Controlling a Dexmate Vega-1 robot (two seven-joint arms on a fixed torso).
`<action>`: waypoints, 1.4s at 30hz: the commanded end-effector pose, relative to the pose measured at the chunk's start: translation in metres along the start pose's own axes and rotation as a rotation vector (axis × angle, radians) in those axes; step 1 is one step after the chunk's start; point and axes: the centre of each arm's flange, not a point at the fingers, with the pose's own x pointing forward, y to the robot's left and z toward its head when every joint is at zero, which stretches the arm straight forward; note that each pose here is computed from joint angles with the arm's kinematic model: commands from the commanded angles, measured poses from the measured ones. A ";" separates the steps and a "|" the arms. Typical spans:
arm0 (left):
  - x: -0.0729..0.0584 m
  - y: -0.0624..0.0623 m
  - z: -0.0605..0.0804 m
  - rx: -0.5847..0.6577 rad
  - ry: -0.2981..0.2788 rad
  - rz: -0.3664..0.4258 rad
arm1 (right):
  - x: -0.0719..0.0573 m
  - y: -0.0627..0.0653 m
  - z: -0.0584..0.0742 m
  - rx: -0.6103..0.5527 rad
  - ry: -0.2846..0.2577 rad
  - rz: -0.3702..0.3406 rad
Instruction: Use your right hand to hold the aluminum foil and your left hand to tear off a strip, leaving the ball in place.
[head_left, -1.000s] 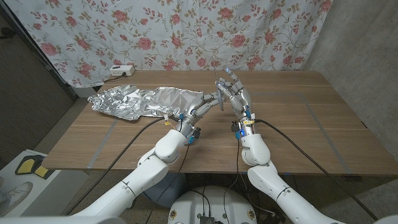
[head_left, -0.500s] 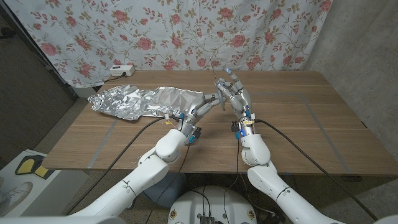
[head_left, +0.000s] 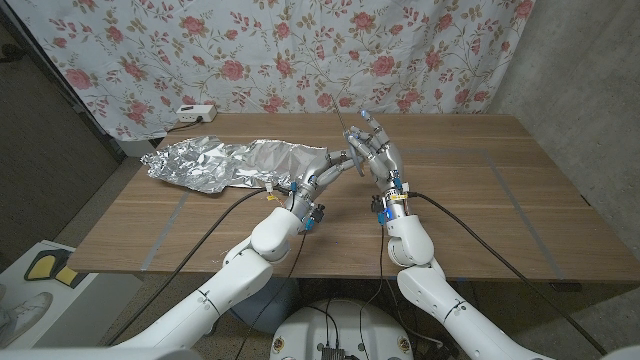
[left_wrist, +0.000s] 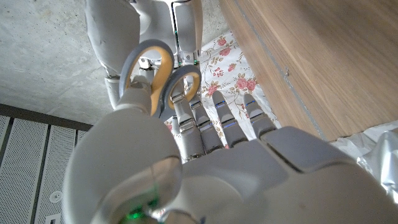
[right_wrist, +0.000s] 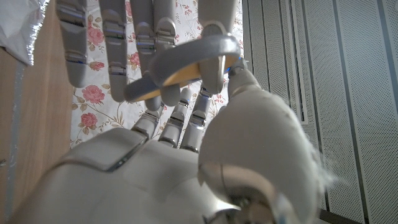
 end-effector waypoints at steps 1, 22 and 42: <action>0.002 -0.001 0.001 0.003 0.004 -0.005 | -0.001 0.000 -0.002 0.002 0.012 -0.003; 0.001 -0.010 -0.001 0.005 0.009 0.060 | -0.005 -0.004 -0.004 0.026 0.012 -0.033; 0.002 -0.013 -0.005 -0.016 0.005 0.166 | -0.005 0.007 -0.007 -0.010 0.012 -0.013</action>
